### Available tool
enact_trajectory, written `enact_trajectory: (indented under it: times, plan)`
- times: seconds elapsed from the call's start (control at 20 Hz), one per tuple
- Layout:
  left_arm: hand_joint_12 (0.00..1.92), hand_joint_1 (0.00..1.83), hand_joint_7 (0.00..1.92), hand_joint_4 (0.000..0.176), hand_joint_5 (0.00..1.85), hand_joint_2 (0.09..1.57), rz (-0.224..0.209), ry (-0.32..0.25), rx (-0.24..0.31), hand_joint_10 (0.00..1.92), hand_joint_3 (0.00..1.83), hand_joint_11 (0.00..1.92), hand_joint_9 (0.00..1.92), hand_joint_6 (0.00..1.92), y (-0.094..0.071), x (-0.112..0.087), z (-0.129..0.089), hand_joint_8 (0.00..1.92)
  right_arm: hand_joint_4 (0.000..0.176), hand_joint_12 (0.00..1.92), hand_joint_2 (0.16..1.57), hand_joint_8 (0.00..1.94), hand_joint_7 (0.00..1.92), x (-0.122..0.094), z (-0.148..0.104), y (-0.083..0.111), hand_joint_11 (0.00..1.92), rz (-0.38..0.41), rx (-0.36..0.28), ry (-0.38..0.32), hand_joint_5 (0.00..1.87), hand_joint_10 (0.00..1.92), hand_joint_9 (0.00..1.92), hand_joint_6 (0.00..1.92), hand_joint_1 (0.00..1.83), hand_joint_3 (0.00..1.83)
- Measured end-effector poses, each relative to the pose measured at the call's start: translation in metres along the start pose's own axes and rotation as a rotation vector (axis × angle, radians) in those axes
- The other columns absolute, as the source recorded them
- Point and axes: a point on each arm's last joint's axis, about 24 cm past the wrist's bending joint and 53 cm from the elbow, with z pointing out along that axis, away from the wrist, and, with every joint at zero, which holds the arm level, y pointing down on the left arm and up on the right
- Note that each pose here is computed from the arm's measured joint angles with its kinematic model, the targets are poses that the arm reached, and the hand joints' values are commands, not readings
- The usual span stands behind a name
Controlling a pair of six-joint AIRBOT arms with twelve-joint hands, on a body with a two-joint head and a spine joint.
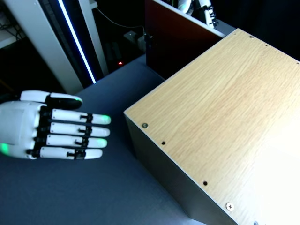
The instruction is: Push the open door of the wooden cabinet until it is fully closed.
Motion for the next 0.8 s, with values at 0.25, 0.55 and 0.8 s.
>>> enact_trajectory:
  times: [0.25,0.55,0.8]
  plan:
    - [0.04,0.0,0.16,0.0,0.13,1.49,0.005,0.029,0.003,0.0,0.01,0.13,0.16,0.0,0.001,0.008,0.005,0.0,0.0,0.43,1.41,0.0,0.36,0.003,0.0,-0.001,0.22,0.004,-0.001,0.004,0.36,0.0,0.39,0.0,0.35,0.0]
    - [0.04,0.0,0.18,0.0,0.16,1.49,0.029,0.104,0.03,0.0,0.0,0.16,0.17,0.01,-0.003,0.026,0.018,0.01,0.0,0.4,1.4,0.0,0.36,0.002,0.0,-0.002,0.22,0.003,0.001,0.001,0.36,0.0,0.38,0.0,0.37,0.0]
    - [0.04,0.0,0.17,0.0,0.16,1.5,0.03,0.128,0.03,0.0,0.01,0.17,0.17,0.01,0.002,0.033,0.025,0.0,0.0,0.4,1.4,0.0,0.36,0.001,0.0,-0.002,0.21,0.002,0.002,0.0,0.36,0.0,0.38,0.0,0.37,0.0]
